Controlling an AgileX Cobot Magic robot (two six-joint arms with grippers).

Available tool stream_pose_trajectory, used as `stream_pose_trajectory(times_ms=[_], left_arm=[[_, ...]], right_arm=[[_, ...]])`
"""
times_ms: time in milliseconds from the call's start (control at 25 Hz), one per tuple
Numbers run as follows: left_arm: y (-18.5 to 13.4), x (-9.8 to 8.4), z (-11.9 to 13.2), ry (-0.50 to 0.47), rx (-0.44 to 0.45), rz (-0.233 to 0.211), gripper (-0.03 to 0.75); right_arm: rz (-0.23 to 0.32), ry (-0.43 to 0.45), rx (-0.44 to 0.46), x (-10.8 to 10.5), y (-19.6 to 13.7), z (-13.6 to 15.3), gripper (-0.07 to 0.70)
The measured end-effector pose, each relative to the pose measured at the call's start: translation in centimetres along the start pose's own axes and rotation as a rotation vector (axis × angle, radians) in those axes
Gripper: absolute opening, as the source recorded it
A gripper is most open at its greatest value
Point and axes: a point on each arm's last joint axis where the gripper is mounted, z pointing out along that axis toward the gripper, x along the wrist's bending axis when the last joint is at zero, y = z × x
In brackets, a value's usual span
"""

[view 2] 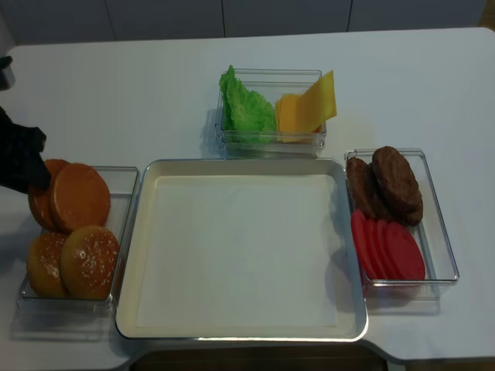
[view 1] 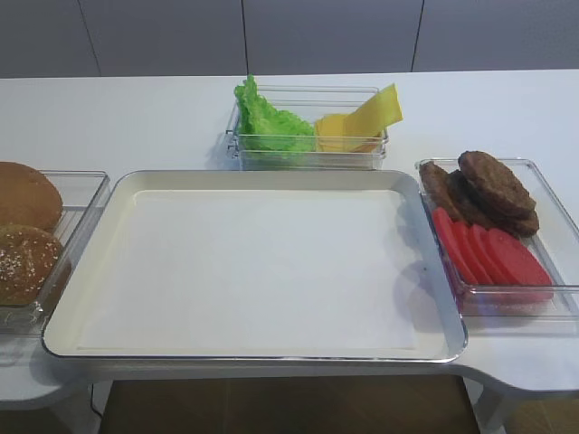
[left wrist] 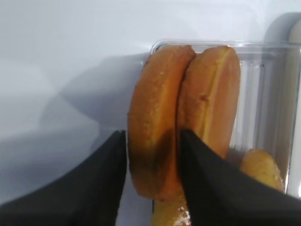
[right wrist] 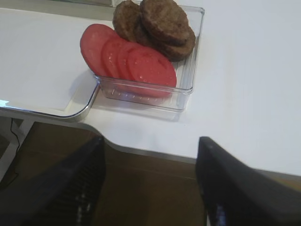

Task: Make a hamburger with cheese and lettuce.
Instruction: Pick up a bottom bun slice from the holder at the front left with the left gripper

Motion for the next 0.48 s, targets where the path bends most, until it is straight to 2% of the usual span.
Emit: stream_pose_trajectory(times_ms=[480], left_arm=[[0.05, -0.14, 0.00, -0.015, -0.006, -0.006, 0.283]], right_arm=[[-0.003, 0.000, 0.000, 0.00, 0.00, 0.00, 0.475]])
